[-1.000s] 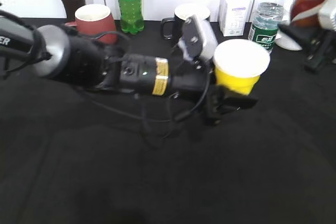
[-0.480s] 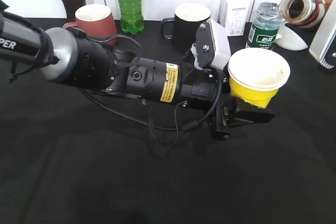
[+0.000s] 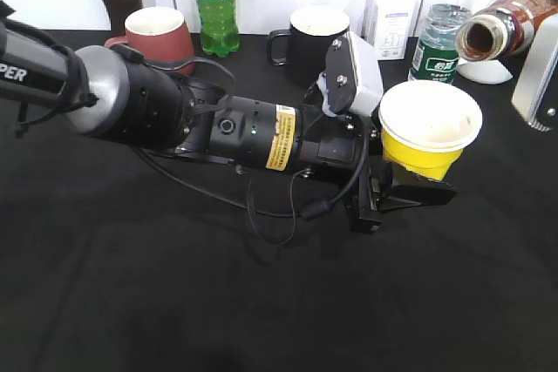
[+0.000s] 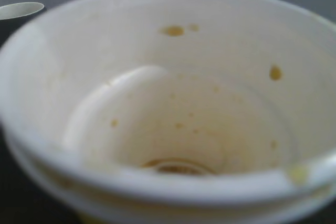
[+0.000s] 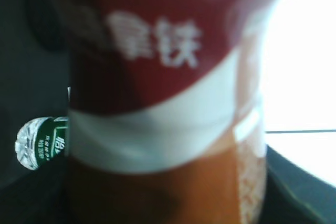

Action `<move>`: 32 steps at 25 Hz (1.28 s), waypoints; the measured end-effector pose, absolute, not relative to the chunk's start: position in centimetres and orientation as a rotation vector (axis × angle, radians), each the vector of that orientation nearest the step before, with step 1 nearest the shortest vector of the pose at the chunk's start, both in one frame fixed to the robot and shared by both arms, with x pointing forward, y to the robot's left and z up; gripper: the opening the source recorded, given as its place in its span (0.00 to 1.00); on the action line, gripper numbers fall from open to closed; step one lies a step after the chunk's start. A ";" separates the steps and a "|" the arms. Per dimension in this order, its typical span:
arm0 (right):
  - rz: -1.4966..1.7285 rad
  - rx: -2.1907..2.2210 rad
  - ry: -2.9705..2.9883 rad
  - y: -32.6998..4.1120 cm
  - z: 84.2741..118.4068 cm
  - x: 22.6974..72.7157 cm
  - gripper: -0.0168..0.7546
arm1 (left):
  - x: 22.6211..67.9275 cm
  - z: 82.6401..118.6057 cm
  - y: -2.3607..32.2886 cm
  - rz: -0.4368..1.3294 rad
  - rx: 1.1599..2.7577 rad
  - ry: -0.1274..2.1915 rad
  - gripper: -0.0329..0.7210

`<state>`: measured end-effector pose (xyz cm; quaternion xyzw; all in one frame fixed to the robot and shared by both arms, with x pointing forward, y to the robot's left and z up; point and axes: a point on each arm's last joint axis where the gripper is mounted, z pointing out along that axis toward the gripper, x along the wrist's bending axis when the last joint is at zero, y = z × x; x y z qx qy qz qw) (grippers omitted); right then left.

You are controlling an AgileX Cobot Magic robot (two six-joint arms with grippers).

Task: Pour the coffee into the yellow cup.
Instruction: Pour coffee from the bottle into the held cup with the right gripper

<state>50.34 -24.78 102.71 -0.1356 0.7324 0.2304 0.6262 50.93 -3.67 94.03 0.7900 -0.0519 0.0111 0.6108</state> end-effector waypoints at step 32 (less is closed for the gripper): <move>0.426 -0.419 1.646 -24.8 102.7 50.4 0.71 | 50.2 93.9 -3.6 -0.014 1.827 -0.222 0.62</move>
